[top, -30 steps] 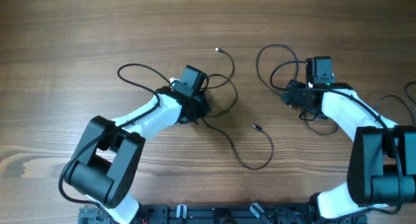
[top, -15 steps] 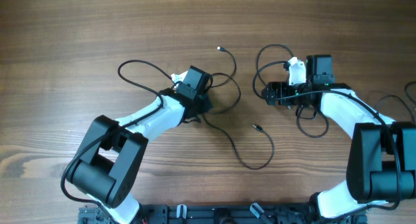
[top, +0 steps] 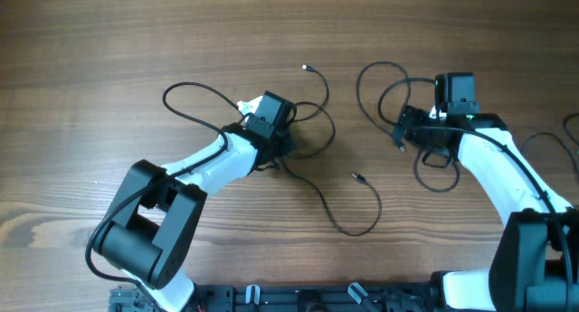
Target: Untangle cables
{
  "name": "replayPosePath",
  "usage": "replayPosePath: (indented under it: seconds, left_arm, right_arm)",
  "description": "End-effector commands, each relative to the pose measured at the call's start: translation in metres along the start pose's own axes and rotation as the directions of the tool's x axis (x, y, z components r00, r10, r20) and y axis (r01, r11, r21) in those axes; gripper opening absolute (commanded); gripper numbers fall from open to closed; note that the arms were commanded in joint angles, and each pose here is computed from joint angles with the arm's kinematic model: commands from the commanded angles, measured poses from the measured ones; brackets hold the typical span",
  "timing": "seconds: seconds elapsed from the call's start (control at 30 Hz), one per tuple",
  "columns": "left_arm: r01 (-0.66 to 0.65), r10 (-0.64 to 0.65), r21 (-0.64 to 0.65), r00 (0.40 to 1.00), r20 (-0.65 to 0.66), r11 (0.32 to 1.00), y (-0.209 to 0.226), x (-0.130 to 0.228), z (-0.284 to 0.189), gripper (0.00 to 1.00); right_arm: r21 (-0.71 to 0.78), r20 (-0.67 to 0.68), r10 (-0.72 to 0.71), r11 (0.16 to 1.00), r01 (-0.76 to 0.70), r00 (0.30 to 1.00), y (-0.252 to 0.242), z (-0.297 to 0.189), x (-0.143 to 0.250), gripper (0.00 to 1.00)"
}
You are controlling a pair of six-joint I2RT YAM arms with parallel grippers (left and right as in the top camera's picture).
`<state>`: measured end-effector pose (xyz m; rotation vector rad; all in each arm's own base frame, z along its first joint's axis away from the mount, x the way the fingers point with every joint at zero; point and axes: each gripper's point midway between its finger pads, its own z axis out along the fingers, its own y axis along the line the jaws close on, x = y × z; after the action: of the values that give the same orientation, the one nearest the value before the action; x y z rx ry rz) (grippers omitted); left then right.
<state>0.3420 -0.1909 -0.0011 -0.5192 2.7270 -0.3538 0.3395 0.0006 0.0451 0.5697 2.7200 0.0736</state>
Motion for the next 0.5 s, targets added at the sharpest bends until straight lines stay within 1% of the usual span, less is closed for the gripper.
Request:
replayPosePath:
  seconds: [0.0,0.1,0.2,0.27,0.33,0.4,0.47]
  left_arm:
    - [-0.006,-0.004,-0.156,0.998,-0.063,0.988,0.048,0.027,0.025,0.24]
    - [-0.006,-0.004,-0.156,0.998,-0.063,0.988,0.048,0.027,0.025,0.24]
    - [-0.006,-0.004,-0.156,0.998,-0.063,0.988,0.048,0.027,0.025,0.24]
    - [-0.012,0.002,-0.155,0.998,-0.064,0.988,0.048,0.027,0.025,0.24]
    - [-0.013,0.003,-0.155,0.998,-0.064,0.988,0.048,0.027,0.025,0.25]
    - [-0.013,0.003,-0.156,0.998,-0.064,0.988,0.049,0.027,0.025,0.25]
    - [-0.013,0.003,-0.156,0.998,-0.065,0.988,0.049,0.027,0.025,0.25]
  right_arm:
    - [0.086,-0.042,0.108,0.991,-0.104,0.993,-0.019,0.019,0.015,1.0]
    - [0.09,-0.044,0.097,0.992,-0.092,0.994,-0.019,0.032,0.014,1.0]
    - [0.031,-0.073,0.026,0.999,-0.024,0.997,-0.008,0.048,0.016,1.0]
    - [-0.038,-0.145,0.027,0.999,-0.033,0.989,0.003,0.058,0.03,1.0]
    - [-0.105,-0.183,0.03,0.993,-0.05,0.983,0.015,0.065,0.036,1.0]
    - [-0.165,-0.187,0.027,0.984,-0.058,0.982,0.027,0.069,0.035,1.0]
    - [-0.241,-0.16,0.018,0.969,-0.057,0.987,0.041,0.068,0.026,1.0]
